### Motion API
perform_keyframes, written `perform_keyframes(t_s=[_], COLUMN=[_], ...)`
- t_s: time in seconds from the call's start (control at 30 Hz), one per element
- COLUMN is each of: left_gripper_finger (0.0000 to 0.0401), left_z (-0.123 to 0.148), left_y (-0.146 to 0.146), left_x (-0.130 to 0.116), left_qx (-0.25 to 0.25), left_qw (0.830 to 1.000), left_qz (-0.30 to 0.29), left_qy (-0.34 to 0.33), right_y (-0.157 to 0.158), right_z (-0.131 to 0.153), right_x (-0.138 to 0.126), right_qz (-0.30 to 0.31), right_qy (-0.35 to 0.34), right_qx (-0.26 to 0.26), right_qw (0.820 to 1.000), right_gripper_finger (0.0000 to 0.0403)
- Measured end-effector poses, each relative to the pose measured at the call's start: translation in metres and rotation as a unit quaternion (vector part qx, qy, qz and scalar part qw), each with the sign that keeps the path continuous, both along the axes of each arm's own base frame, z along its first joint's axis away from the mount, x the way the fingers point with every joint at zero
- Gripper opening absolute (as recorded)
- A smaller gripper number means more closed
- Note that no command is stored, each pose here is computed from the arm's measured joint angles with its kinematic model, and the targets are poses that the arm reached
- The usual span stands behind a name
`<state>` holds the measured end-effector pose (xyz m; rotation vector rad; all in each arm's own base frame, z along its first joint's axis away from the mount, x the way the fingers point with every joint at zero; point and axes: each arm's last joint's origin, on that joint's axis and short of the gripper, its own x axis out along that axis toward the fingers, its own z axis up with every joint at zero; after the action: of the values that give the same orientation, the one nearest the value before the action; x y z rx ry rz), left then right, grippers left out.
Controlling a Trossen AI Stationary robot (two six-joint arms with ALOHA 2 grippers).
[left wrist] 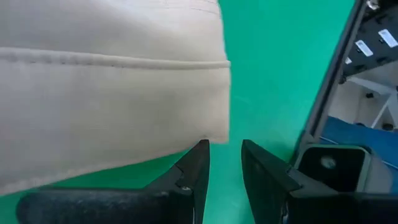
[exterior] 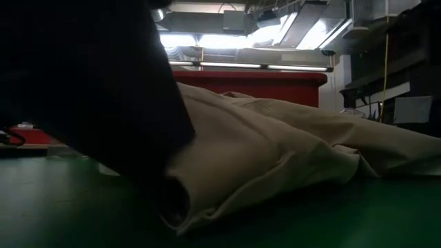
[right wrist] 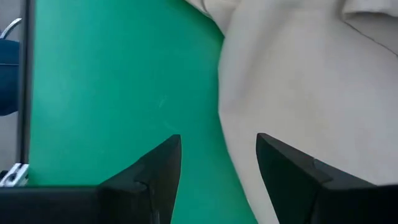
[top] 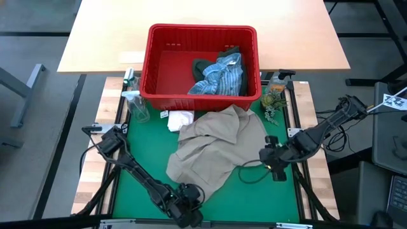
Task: Fold Laundry from Bin
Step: Fold the gray shorts
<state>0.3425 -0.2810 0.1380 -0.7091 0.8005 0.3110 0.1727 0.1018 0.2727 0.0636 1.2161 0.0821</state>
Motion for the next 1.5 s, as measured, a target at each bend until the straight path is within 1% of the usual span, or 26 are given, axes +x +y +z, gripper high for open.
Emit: perform_keyframes(t_s=[0.17,0.23,0.37,0.4,0.47,0.6,0.77,1.3,1.5], left_gripper_finger=[0.0089,0.0089,0.0089,0.0089,0.0089,0.0089,0.0089,0.0089,0.0089], left_z=[-0.003,-0.003,-0.004,-0.004,-0.004,-0.003,-0.001,0.000,0.001], left_y=[0.004,0.004,-0.001,-0.003,-0.007,-0.011,-0.006,0.010,0.013], left_x=[0.004,0.005,0.002,0.000,-0.003,-0.005,-0.001,0.011,0.012], left_qx=[-0.003,-0.023,-0.097,-0.107,-0.113,-0.089,-0.060,-0.029,0.000], left_qw=[1.000,1.000,0.993,0.992,0.991,0.995,0.997,0.995,0.992], left_qz=[0.005,-0.005,-0.021,-0.021,-0.016,0.008,0.041,0.084,0.111], left_qy=[0.002,0.016,0.062,0.068,0.068,0.032,-0.004,-0.033,-0.061], right_y=[0.004,0.003,0.003,0.003,0.003,0.003,0.003,0.003,0.002], right_z=[0.000,0.000,0.000,0.000,0.000,0.000,0.000,0.000,0.000], right_x=[-0.002,-0.002,-0.001,-0.002,-0.001,-0.002,-0.001,-0.001,-0.001], right_qz=[0.009,0.008,0.008,0.008,0.008,0.008,0.004,0.003,-0.001], right_qy=[-0.002,-0.003,-0.002,-0.003,-0.002,-0.003,-0.008,-0.010,-0.015], right_qx=[0.001,0.000,0.000,0.001,0.000,0.000,-0.009,-0.011,-0.019], right_qw=[1.000,1.000,1.000,1.000,1.000,1.000,1.000,1.000,1.000], right_gripper_finger=[0.0206,0.0206,0.0206,0.0206,0.0206,0.0206,0.0206,0.0206,0.0206])
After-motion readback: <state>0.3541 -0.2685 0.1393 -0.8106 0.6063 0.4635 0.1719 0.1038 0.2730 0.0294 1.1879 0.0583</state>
